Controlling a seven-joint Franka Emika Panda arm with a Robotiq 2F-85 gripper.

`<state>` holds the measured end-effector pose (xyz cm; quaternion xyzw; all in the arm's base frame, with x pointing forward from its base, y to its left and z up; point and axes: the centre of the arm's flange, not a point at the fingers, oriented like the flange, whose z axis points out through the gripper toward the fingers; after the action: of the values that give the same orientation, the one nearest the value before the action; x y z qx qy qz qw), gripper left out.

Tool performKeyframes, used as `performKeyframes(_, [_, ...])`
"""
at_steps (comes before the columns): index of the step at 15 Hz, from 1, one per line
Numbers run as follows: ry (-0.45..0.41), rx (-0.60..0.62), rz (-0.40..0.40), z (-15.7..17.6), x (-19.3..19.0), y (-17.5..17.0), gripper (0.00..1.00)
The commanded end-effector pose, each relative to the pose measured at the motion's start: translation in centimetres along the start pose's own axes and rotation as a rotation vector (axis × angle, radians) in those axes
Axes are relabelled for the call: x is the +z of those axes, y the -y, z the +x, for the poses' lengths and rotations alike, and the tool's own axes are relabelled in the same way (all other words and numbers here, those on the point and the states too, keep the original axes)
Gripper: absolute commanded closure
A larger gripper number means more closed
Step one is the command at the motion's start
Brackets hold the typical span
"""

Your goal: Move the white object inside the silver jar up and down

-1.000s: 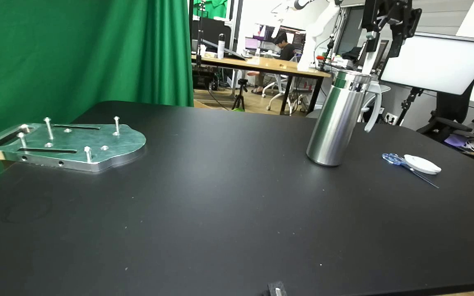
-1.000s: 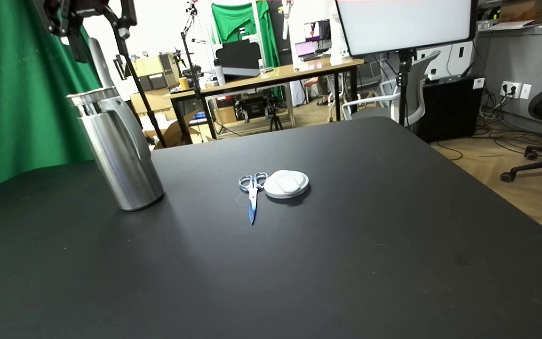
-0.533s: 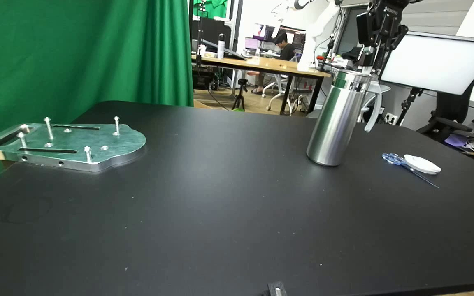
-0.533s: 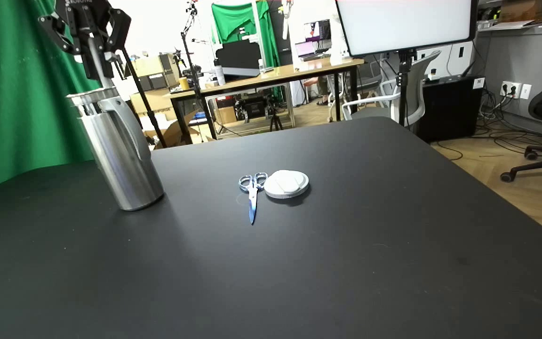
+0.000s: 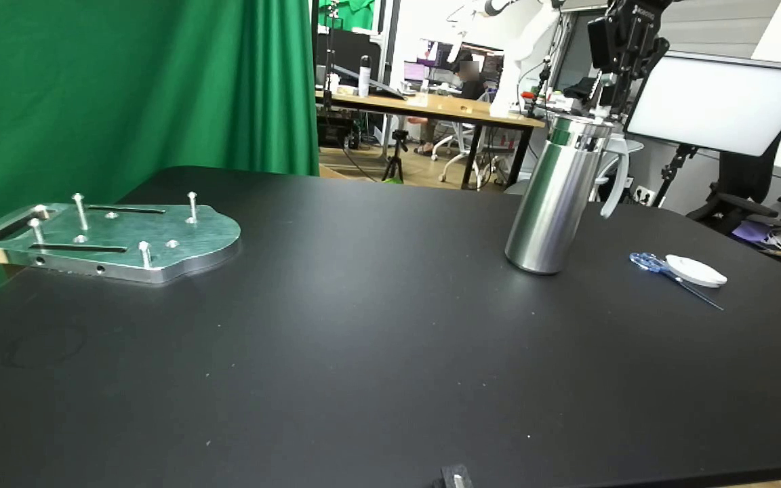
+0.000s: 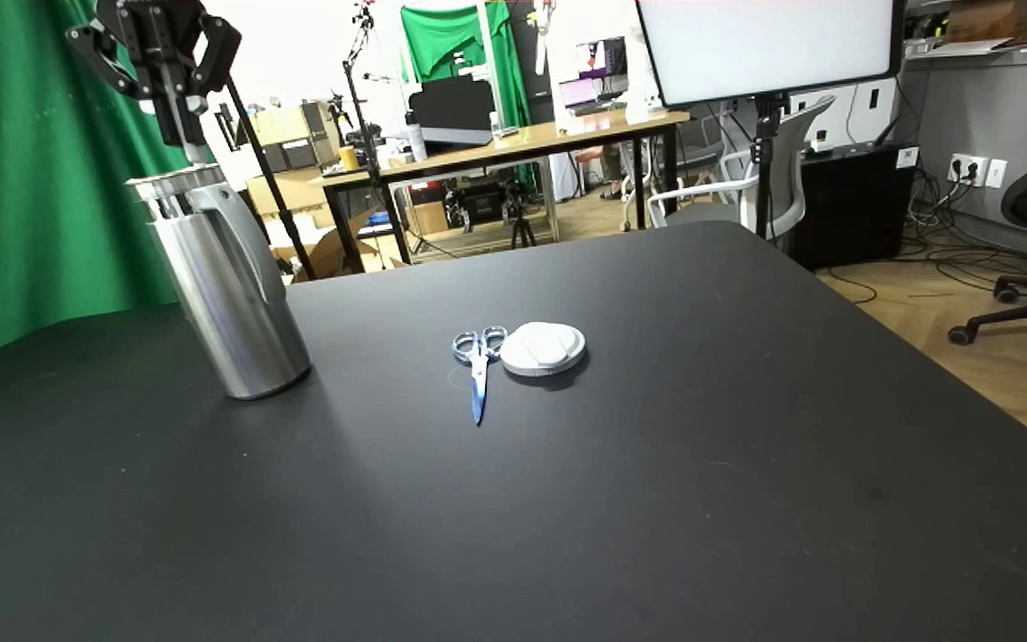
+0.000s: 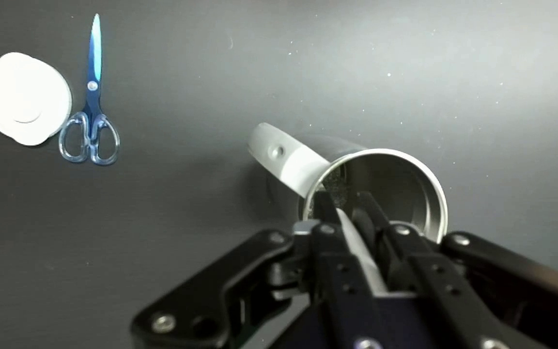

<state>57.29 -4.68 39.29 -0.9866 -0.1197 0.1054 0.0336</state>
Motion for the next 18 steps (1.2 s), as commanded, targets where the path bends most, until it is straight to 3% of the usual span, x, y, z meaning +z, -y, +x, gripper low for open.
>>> performKeyframes(1, [-0.014, -0.03, -0.009, -1.4, -3.3, 0.0, 0.96])
performKeyframes(11, [-0.037, -0.153, -0.071, -4.6, -11.1, 1.2, 0.96])
performKeyframes(14, [-0.045, -0.174, -0.082, -3.9, -10.3, 0.9, 0.96])
performKeyframes(18, [-0.033, -0.182, -0.079, -1.5, -5.8, 0.3, 0.96])
